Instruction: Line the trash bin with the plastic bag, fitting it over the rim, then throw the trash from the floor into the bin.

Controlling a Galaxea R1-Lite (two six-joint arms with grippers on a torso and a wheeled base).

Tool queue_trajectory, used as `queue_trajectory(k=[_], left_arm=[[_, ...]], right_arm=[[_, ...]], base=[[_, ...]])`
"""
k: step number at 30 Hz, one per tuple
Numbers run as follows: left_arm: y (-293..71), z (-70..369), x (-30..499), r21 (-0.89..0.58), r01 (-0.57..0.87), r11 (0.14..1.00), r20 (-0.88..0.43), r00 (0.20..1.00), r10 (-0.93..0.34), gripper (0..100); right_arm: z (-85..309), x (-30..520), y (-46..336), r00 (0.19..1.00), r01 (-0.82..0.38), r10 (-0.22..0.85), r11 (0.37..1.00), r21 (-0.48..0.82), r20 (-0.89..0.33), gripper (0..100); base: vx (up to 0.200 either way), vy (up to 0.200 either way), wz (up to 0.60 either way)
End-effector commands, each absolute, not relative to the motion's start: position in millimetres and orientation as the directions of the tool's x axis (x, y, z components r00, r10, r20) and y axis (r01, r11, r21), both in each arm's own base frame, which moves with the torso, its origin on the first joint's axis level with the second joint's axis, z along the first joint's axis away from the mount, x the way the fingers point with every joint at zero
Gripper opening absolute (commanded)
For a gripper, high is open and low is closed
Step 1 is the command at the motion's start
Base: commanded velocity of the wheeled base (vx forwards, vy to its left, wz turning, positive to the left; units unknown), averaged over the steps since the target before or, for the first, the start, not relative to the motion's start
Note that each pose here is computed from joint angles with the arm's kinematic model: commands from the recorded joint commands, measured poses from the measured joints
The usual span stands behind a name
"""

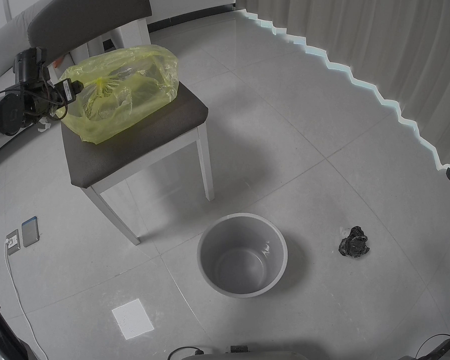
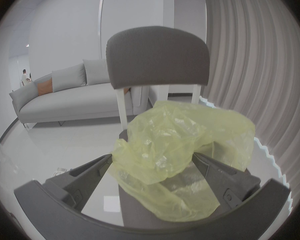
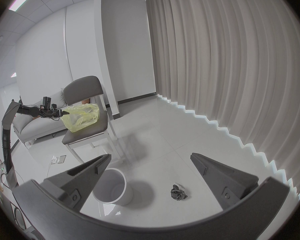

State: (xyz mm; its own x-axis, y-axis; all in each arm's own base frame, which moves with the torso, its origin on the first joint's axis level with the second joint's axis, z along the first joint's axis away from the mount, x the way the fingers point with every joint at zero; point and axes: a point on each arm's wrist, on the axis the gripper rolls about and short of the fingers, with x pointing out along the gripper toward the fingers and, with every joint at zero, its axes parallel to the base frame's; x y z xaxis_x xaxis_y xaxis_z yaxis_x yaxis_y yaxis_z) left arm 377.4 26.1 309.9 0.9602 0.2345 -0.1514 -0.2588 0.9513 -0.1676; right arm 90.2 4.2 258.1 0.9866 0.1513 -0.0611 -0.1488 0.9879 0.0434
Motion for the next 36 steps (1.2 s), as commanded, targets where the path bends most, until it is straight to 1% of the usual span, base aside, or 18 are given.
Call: queue_trajectory(k=[1, 8, 16, 17, 21, 31, 36], left_arm=[[25.5, 313.9, 342.5, -0.164, -0.264, 0.950, -0.185, 0.955, 0.233, 100], [23.7, 319.8, 310.1, -0.161, -0.247, 0.955, -0.241, 0.949, 0.205, 100], [31.3, 317.6, 309.3, -0.153, -0.275, 0.949, -0.270, 0.936, 0.228, 100], [36.4, 310.4, 317.2, -0.148, -0.292, 0.945, -0.295, 0.925, 0.240, 100], [43.8, 298.5, 336.8, -0.143, -0.312, 0.939, -0.322, 0.912, 0.254, 100], [48.9, 288.2, 373.8, -0.156, -0.326, 0.933, -0.324, 0.909, 0.263, 100], [50.4, 280.2, 385.9, -0.154, -0.326, 0.933, -0.336, 0.905, 0.261, 100]], right_arm=[[255.2, 90.2, 4.3, 0.986, -0.151, 0.154, 0.987, 0.045, -0.070, 100], [255.0, 88.3, 4.4, 0.985, -0.155, 0.157, 0.987, 0.045, -0.065, 100], [252.9, 88.2, 4.4, 0.984, -0.157, 0.160, 0.986, 0.046, -0.071, 100], [251.6, 88.3, 4.5, 0.984, -0.159, 0.162, 0.986, 0.047, -0.076, 100], [250.6, 88.8, 4.5, 0.984, -0.158, 0.162, 0.986, 0.047, -0.080, 100], [250.9, 89.5, 4.6, 0.983, -0.161, 0.165, 0.986, 0.047, -0.080, 100], [251.5, 89.2, 7.9, 0.976, -0.201, 0.204, 0.978, 0.047, -0.077, 100]], base=[[0.000, 0.000, 0.00], [0.000, 0.000, 0.00], [0.000, 0.000, 0.00], [0.000, 0.000, 0.00], [0.000, 0.000, 0.00], [0.000, 0.000, 0.00], [0.000, 0.000, 0.00]])
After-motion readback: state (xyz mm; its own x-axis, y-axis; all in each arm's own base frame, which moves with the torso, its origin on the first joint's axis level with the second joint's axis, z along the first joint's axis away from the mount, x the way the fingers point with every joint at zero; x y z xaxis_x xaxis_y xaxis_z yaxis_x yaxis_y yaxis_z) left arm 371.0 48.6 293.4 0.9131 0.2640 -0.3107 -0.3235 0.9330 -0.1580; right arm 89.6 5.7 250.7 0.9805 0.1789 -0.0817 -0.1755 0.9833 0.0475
